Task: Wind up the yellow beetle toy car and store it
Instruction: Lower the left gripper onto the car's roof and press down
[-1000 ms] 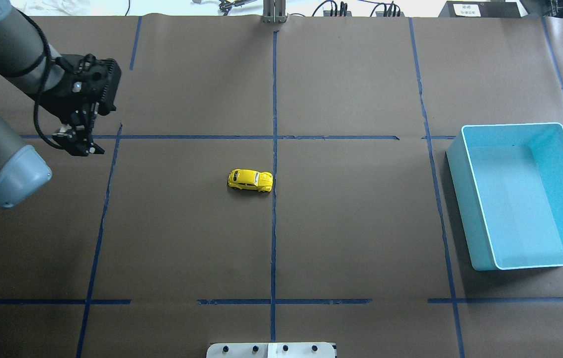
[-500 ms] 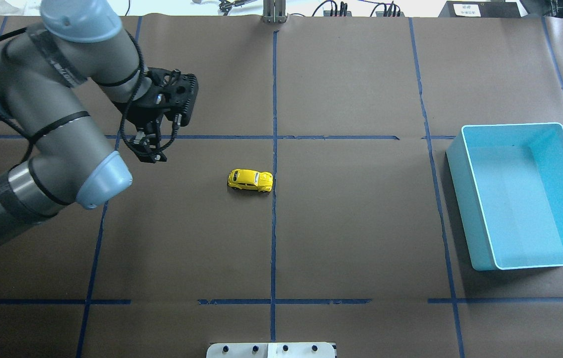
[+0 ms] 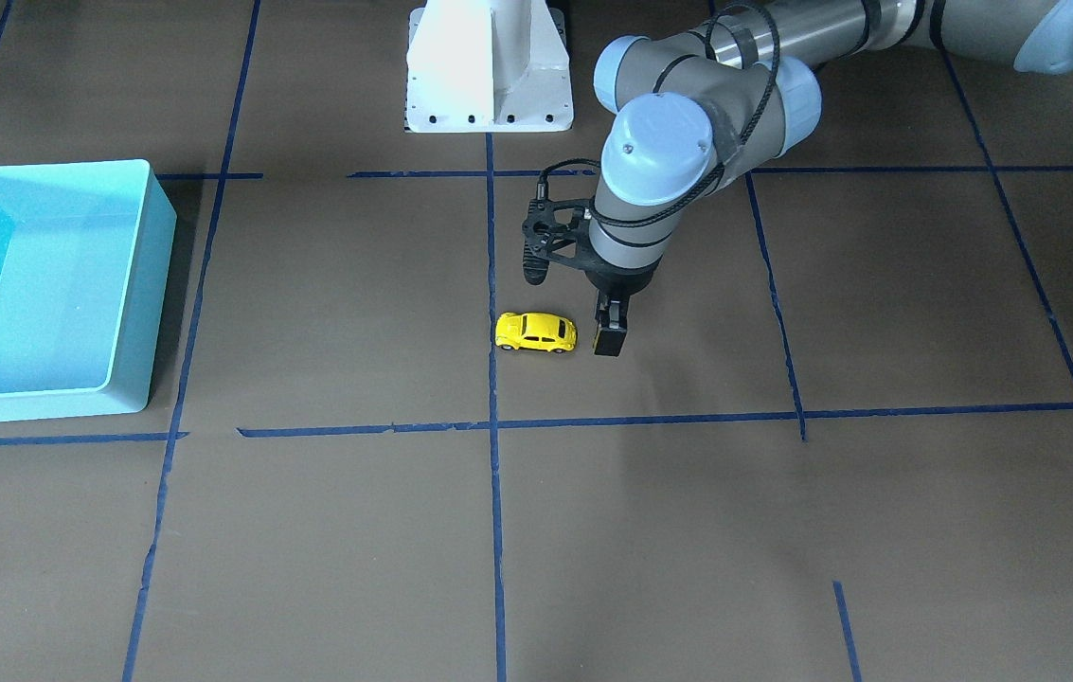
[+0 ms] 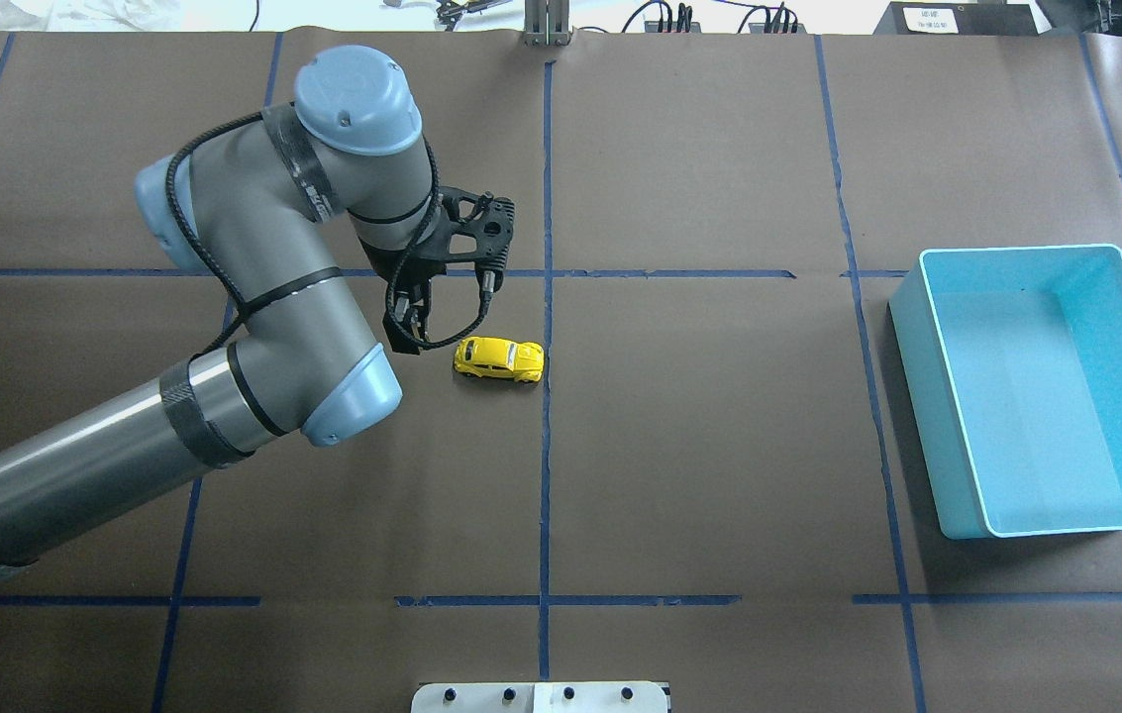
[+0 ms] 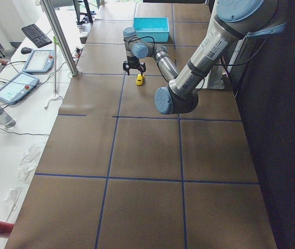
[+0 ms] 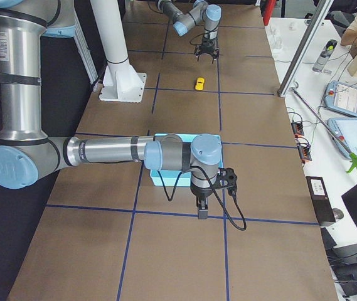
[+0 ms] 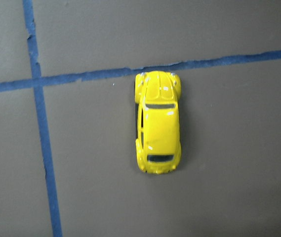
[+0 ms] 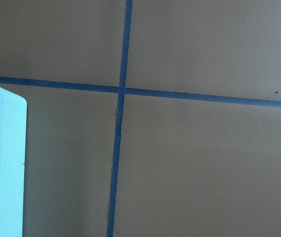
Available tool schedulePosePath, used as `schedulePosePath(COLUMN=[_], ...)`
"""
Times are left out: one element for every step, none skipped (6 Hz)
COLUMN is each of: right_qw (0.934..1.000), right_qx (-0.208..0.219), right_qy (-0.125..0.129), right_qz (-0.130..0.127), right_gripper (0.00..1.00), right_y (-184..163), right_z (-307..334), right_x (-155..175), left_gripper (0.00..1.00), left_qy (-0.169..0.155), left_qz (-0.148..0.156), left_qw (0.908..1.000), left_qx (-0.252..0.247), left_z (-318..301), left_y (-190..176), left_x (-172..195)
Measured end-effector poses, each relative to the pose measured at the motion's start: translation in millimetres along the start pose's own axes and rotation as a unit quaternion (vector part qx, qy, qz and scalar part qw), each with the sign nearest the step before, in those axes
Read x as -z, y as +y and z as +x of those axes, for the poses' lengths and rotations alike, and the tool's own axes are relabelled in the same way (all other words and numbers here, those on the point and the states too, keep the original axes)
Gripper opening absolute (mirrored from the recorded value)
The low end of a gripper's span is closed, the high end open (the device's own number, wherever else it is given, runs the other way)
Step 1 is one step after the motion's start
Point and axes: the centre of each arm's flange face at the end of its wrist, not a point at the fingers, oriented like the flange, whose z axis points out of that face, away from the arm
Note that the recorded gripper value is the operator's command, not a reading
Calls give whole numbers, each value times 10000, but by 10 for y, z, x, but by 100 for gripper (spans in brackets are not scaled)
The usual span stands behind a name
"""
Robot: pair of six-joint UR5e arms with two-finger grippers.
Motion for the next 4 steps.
schedulePosePath(right_qw=[10000, 10000, 10000, 10000], right_qx=[1, 2, 3, 4], right_qy=[0, 0, 0, 0], right_qz=[0, 0, 2, 3], right_gripper=[100, 100, 100, 100], right_y=[0, 0, 0, 0], right_z=[0, 0, 0, 0], right_x=[0, 0, 0, 0], left_gripper=[100, 100, 100, 100], left_qy=[-28, -80, -124, -124], left_qz=[-27, -72, -91, -105], left_qw=[10000, 9999, 9999, 9998], left_qx=[12, 30, 69, 102], left_z=[31, 39, 34, 15], left_y=[-164, -263, -317, -357], left_x=[-145, -273, -387, -473])
